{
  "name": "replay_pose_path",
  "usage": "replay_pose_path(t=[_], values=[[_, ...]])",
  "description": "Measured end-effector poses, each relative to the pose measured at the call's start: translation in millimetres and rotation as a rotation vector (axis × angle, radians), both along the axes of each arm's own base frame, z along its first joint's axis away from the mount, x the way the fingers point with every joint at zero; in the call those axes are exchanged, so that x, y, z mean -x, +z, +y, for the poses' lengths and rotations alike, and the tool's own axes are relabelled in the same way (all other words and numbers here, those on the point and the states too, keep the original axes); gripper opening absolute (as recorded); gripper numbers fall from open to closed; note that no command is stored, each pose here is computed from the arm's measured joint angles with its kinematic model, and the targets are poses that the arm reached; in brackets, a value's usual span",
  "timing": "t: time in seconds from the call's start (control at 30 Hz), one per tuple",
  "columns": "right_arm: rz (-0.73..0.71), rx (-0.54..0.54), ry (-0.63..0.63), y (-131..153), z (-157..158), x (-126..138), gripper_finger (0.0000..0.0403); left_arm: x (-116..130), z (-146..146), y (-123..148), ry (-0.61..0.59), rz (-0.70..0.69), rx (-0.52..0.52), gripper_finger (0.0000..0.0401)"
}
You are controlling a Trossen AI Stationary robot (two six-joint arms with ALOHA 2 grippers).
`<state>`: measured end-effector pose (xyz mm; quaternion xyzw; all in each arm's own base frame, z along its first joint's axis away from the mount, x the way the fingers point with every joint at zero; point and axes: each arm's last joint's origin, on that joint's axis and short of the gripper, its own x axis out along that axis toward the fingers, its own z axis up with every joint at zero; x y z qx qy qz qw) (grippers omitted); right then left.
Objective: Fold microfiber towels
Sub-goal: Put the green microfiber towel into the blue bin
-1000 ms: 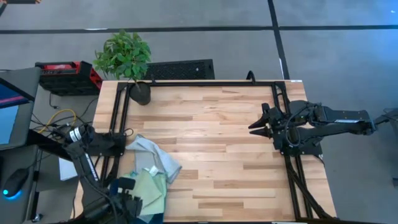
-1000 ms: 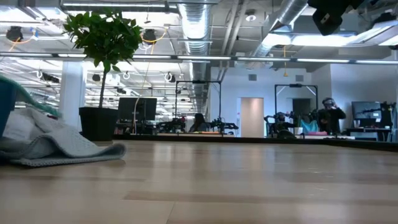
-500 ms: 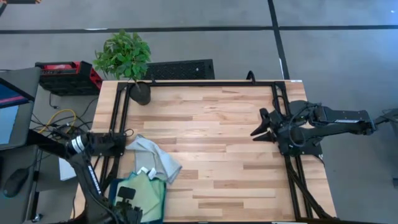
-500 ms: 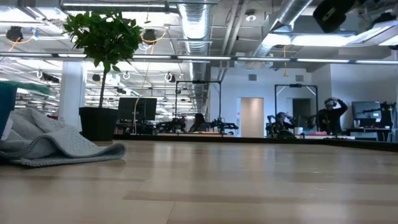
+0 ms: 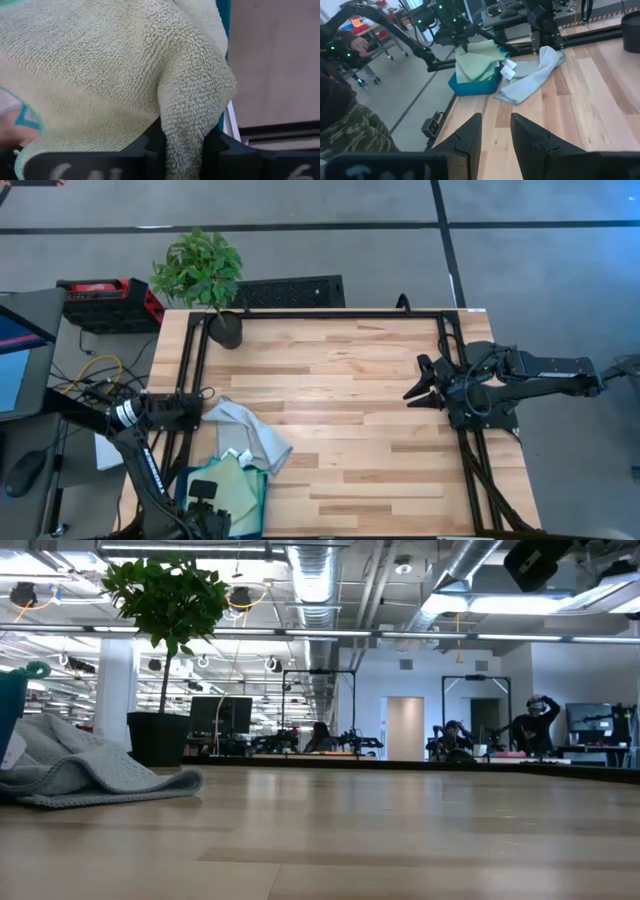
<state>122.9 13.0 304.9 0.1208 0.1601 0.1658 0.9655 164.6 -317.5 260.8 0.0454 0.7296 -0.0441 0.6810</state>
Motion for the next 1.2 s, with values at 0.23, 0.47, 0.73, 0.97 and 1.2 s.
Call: replay_pose_path(t=[0.23,0.47,0.73,0.97,1.2], values=[[0.001,0.0,-0.002,0,0,0,0.0127,0,0,0,0.07,-0.013,-0.011,0.0121],[0.001,0.0,-0.002,0,0,0,0.0127,1,0,0,0.207,0.008,-0.014,0.0154],[0.003,0.001,-0.002,0,0,0,0.0127,16,-12,8,0.291,0.005,0.023,0.0158],[0.005,0.001,-0.003,0,0,0,0.0127,24,-13,3,0.231,-0.123,-0.034,0.0158],[0.005,0.002,-0.004,0,0,0,0.0127,24,-10,0,0.212,-0.036,-0.047,0.0158]])
